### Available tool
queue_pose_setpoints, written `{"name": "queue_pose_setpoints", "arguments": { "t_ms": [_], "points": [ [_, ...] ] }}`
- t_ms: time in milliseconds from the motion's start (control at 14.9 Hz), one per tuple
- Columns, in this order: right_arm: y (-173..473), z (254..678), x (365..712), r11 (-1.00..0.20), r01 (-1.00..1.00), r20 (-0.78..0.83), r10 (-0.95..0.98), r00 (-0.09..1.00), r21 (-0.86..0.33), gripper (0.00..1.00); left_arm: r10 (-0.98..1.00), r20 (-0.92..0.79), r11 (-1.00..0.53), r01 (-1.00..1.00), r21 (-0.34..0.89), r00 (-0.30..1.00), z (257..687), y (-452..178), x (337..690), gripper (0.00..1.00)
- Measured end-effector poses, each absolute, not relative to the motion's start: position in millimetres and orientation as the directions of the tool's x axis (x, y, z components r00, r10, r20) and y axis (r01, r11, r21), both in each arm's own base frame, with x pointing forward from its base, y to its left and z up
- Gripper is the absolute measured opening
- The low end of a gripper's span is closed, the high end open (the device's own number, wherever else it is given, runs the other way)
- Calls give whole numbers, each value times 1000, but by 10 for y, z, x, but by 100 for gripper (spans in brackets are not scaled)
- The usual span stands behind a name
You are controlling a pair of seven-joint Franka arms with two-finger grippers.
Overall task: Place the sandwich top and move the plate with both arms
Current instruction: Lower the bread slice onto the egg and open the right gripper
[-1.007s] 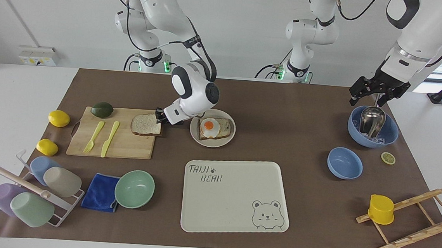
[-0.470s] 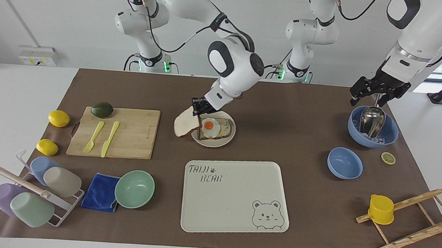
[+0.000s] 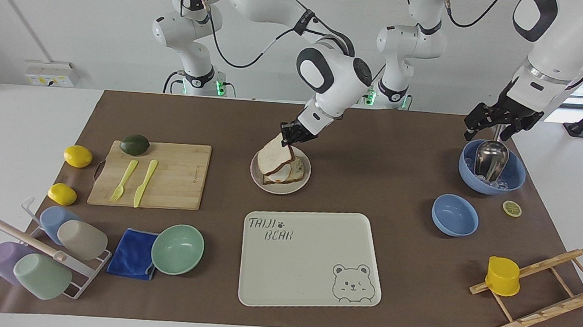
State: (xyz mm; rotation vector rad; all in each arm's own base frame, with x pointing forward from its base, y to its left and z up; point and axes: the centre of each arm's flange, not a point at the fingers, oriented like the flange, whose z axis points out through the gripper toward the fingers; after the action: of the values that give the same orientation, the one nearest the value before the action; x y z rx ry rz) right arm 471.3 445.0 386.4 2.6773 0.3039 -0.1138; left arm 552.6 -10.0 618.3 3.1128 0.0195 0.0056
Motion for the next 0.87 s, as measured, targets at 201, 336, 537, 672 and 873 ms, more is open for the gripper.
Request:
{"name": "queue_pose_setpoints", "arguments": {
  "t_ms": [201,336,537,672,873],
  "points": [
    [4409,3823,4774,-883,222,-127,186,974,414,9,18,4,-999,18,29,1000,6188,-67,5520,100],
    [4396,3796,4826,-891,213,-115,182,977,401,9,30,4,-999,30,29,1000,6186,-4,5521,100],
    [4476,3732,4825,-926,153,-94,128,987,345,9,36,4,-999,36,29,999,6186,32,5520,100],
    [4505,3685,4837,-943,128,-86,107,991,307,9,38,3,-999,38,29,999,6184,42,5520,100],
    [4445,3582,4889,-952,113,-84,92,992,285,9,40,-1,-999,40,29,999,6160,50,5516,100]
  ]
}}
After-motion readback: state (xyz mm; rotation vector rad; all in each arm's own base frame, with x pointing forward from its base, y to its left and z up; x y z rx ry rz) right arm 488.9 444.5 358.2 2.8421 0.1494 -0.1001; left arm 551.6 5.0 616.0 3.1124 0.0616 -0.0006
